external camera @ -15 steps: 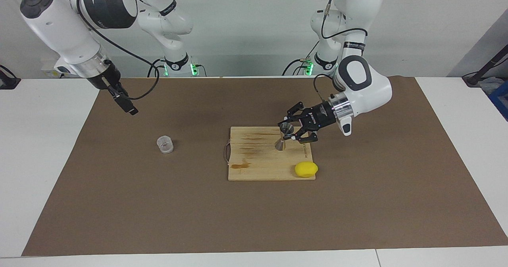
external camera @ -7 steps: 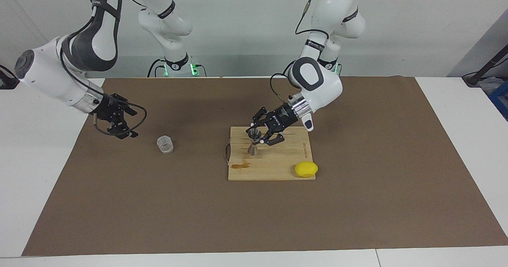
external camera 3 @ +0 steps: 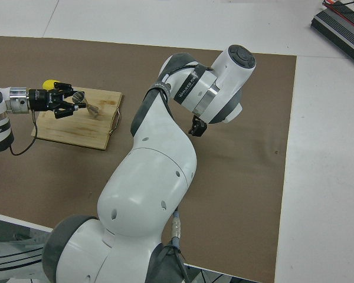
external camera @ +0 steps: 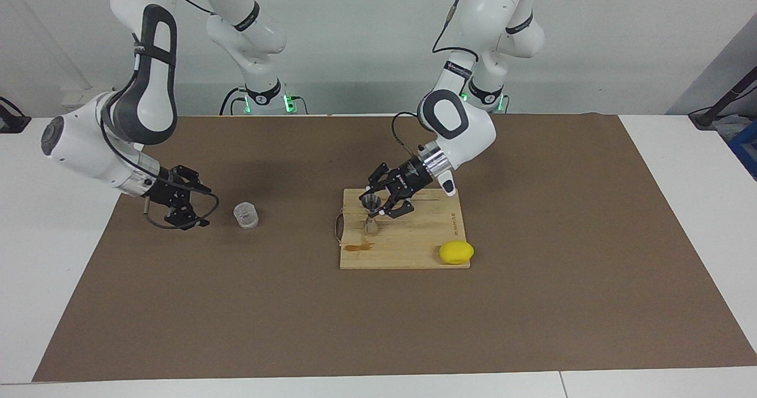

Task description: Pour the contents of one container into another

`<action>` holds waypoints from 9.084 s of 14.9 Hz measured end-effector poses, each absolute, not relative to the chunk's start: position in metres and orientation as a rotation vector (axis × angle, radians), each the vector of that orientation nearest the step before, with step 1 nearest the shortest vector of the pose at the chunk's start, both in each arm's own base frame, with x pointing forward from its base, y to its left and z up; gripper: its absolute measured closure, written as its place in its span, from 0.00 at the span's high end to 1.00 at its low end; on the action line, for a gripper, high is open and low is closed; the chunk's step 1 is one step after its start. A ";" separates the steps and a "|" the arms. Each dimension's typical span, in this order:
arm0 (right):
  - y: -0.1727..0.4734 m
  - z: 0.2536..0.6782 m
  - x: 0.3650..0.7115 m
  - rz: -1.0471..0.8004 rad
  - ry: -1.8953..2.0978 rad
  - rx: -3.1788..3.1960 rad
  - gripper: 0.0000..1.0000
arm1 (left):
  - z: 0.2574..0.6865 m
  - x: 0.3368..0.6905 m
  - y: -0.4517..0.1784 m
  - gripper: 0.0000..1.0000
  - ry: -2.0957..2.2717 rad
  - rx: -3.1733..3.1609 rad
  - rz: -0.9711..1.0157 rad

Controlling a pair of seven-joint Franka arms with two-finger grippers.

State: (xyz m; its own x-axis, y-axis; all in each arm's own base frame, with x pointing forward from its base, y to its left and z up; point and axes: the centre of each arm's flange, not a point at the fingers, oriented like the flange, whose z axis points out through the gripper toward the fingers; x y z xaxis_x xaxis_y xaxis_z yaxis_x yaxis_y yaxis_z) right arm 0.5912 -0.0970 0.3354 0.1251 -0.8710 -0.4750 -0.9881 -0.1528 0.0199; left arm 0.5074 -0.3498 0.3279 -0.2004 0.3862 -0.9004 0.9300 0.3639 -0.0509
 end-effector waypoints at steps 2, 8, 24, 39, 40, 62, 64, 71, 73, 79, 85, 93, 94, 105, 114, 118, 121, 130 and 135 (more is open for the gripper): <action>-0.097 0.300 0.588 0.616 1.788 -2.077 1.00 | 0.326 0.507 -0.350 0.50 1.752 1.179 -0.780; -0.093 0.263 0.580 0.689 1.783 -2.008 1.00 | 0.321 0.508 -0.348 0.50 1.721 1.224 -0.740; -0.061 0.262 0.569 0.725 1.704 -2.063 0.75 | 0.316 0.508 -0.349 0.59 1.716 1.239 -0.732; 0.026 0.342 0.596 0.579 1.739 -2.073 0.51 | 0.369 0.500 -0.367 1.00 1.634 1.210 -0.786; 0.033 0.346 0.599 0.549 1.749 -2.066 0.51 | 0.381 0.499 -0.368 1.00 1.610 1.202 -0.807; 0.248 0.447 0.641 0.144 1.916 -2.167 0.51 | 0.614 0.568 -0.190 1.00 0.870 2.559 -0.024; 0.256 0.448 0.637 0.082 1.894 -2.255 0.51 | 0.616 0.568 -0.166 1.00 0.649 2.704 0.065; 0.296 0.450 0.619 -0.016 1.796 -2.398 0.51 | 0.613 0.562 -0.092 1.00 0.093 3.025 0.089; 0.302 0.449 0.617 -0.047 1.777 -2.428 0.51 | 0.608 0.550 -0.081 1.00 0.077 3.047 -0.063; 0.330 0.444 0.603 -0.152 1.689 -2.540 0.51 | 0.615 0.535 -0.059 1.00 0.090 3.050 -0.178; 0.344 0.429 0.598 -0.277 1.618 -2.648 0.51 | 0.616 0.534 -0.060 1.00 0.087 3.050 -0.178; 0.348 0.425 0.597 -0.404 1.558 -2.717 0.51 | 0.613 0.536 -0.059 1.00 -0.033 3.059 -0.151; 0.351 0.424 0.595 -0.404 1.552 -2.722 0.51 | 0.613 0.536 -0.058 1.00 -0.073 3.068 -0.149; 0.362 0.422 0.590 -0.534 1.466 -2.790 0.51 | 0.612 0.537 -0.042 1.00 -0.159 3.094 -0.153; 0.373 0.417 0.583 -0.643 1.386 -2.848 0.51 | 0.615 0.539 -0.044 1.00 -0.177 3.119 -0.118; 0.377 0.411 0.581 -0.671 1.359 -2.872 0.51 | 0.617 0.540 -0.046 1.00 -0.182 3.120 -0.094; 0.377 0.411 0.582 -0.674 1.359 -2.873 0.51 | 0.619 0.539 -0.046 1.00 -0.182 3.120 -0.089; 0.377 0.411 0.582 -0.674 1.361 -2.874 0.51 | 0.619 0.540 -0.040 1.00 -0.164 3.121 -0.089; 0.375 0.410 0.581 -0.671 1.373 -2.885 0.51 | 0.619 0.540 -0.039 1.00 -0.161 3.121 -0.089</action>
State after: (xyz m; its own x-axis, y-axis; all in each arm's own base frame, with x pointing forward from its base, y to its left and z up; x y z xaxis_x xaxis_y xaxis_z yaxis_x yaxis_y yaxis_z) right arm 0.5814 0.3749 0.4103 0.5632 -0.7155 0.4135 -0.7659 -0.6398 -0.0640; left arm 0.5397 -0.0387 0.6189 0.9930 -0.1035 -0.0562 -0.1027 -0.9945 0.0182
